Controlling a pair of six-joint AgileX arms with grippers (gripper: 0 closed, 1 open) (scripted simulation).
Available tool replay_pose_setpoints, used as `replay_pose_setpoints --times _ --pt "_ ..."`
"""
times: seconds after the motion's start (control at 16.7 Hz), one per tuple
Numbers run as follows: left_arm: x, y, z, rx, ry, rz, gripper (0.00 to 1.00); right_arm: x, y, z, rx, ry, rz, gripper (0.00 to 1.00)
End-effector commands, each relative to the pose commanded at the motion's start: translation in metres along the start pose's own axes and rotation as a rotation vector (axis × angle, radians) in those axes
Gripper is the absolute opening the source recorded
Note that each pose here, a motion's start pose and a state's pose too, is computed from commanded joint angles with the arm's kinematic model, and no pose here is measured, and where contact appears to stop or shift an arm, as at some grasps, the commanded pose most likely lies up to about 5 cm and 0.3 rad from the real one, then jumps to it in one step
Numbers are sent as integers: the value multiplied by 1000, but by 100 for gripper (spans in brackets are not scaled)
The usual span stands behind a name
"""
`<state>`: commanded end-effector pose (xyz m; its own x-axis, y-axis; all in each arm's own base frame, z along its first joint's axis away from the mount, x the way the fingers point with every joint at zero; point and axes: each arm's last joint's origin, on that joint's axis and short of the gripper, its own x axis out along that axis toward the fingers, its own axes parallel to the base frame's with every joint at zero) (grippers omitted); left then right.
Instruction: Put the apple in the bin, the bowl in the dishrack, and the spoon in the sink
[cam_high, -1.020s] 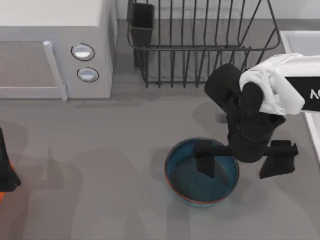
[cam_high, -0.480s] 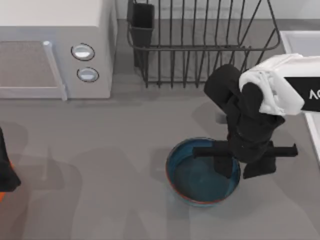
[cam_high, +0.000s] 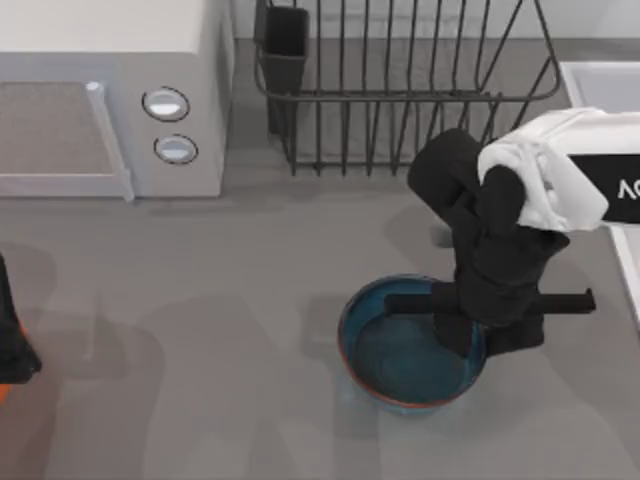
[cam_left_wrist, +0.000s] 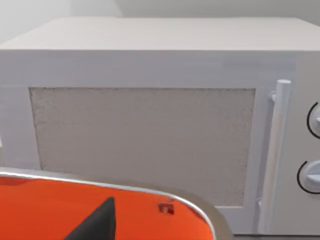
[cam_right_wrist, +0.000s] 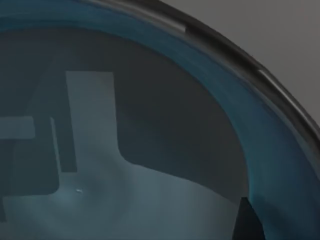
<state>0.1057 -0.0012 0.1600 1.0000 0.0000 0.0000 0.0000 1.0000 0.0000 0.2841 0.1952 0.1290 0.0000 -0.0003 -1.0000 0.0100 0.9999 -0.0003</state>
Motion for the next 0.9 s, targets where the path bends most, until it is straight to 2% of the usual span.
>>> replay_pose_setpoints --times 0.3,0.66,0.9 --pt "0 0 0 0 0 0 100 -5 1 1 0 -3 2 0" --pt "0 0 0 0 0 0 100 -68 2 3 3 18 -14 0" --pt "0 0 0 0 0 0 100 -101 0 0 1 -1 1 0"
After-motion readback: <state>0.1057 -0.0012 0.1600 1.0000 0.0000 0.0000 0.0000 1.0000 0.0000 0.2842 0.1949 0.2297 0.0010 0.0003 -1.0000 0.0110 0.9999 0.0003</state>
